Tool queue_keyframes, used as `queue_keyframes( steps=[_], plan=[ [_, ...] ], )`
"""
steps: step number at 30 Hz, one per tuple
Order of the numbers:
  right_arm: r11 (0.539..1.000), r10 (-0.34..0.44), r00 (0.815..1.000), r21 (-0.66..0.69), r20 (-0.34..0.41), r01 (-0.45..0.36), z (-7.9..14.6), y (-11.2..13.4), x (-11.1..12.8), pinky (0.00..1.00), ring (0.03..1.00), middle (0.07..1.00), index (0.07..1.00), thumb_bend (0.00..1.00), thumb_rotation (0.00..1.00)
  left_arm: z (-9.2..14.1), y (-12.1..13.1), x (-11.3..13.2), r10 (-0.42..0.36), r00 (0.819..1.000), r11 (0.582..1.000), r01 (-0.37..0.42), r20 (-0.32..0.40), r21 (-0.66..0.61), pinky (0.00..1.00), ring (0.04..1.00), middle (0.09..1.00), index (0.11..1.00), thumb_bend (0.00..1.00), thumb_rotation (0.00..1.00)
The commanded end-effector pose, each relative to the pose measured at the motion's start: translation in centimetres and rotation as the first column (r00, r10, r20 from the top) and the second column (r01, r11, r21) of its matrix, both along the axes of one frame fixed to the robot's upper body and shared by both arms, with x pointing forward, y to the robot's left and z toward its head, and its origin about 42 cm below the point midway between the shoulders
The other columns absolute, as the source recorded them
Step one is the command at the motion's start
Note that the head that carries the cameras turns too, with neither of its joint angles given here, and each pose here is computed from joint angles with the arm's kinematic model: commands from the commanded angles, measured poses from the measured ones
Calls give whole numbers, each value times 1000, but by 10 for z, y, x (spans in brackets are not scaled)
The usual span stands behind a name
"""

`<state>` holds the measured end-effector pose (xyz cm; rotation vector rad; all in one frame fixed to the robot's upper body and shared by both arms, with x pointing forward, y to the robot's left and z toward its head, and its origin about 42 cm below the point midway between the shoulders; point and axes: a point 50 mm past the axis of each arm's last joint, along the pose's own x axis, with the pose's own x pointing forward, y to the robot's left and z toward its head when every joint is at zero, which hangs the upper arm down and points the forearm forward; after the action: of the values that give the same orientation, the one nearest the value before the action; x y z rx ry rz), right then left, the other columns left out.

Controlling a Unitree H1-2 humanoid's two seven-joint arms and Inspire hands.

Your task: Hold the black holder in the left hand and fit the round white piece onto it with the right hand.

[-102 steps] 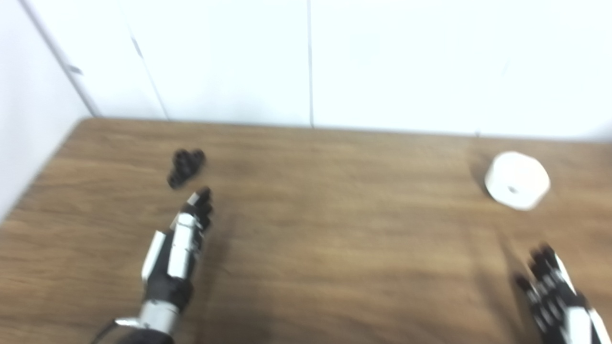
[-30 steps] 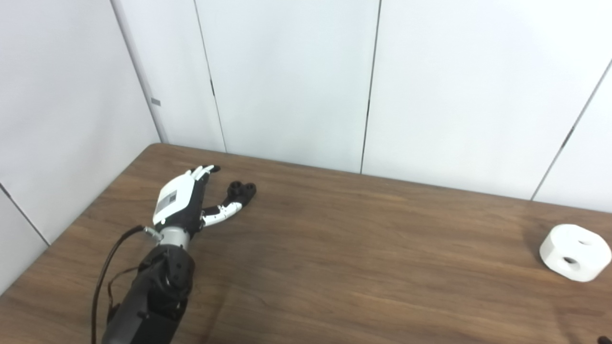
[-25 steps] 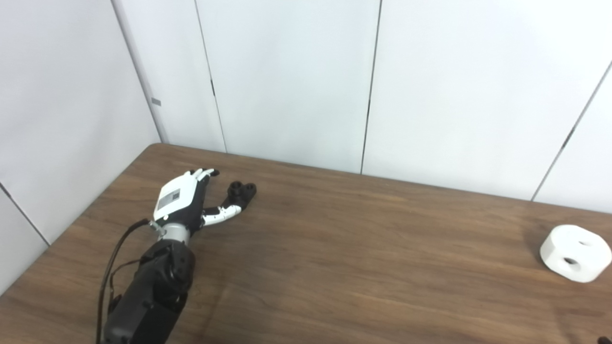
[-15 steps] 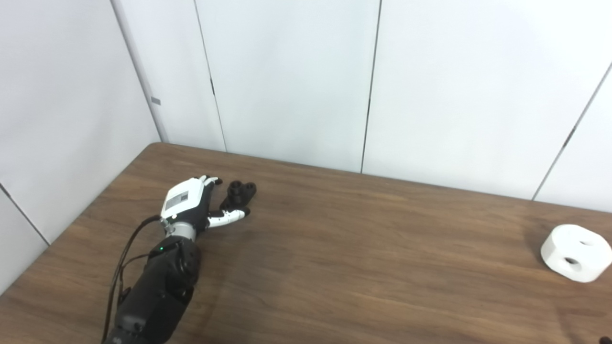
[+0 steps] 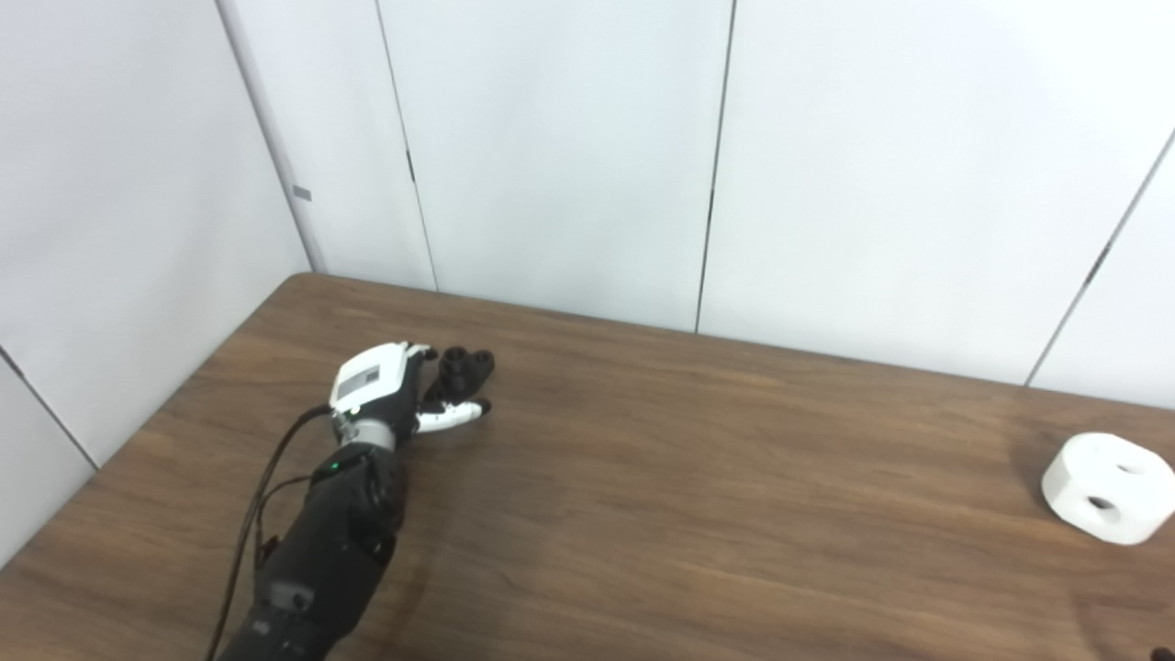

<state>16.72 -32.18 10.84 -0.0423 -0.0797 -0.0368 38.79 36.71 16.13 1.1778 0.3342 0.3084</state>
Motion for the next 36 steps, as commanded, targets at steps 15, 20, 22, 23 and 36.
queue_keyframes(
  steps=[15, 20, 22, 23, 36],
  plan=[
    [1000, 25, 1000, 5, 16, -25, 3, 8, 2, 1000, 977, 929, 947, 538, 1000, 22, 1, 26, 5, 997, 995, -12, 71, 100, 963, 970, 928, 751, 820, 480],
    [999, 27, 999, 25, 18, -28, 3, 8, 2, 1000, 981, 932, 956, 531, 1000, 20, 2, 27, 19, 998, 992, -27, 63, 124, 959, 964, 921, 740, 817, 472],
    [999, 27, 999, 26, 18, -27, 4, 8, 1, 1000, 980, 929, 956, 529, 1000, 18, 3, 27, 25, 998, 990, -32, 55, 135, 960, 967, 921, 742, 814, 483],
    [999, 28, 999, 24, 17, -28, 4, 8, 1, 1000, 980, 928, 956, 528, 1000, 18, 4, 27, 28, 998, 990, -35, 51, 140, 958, 966, 920, 743, 814, 486],
    [999, 34, 999, 8, 15, -34, 4, 7, 1, 1000, 976, 931, 955, 561, 1000, 8, 9, 22, 51, 999, 977, -51, 8, 207, 941, 941, 905, 763, 823, 487]
  ],
)
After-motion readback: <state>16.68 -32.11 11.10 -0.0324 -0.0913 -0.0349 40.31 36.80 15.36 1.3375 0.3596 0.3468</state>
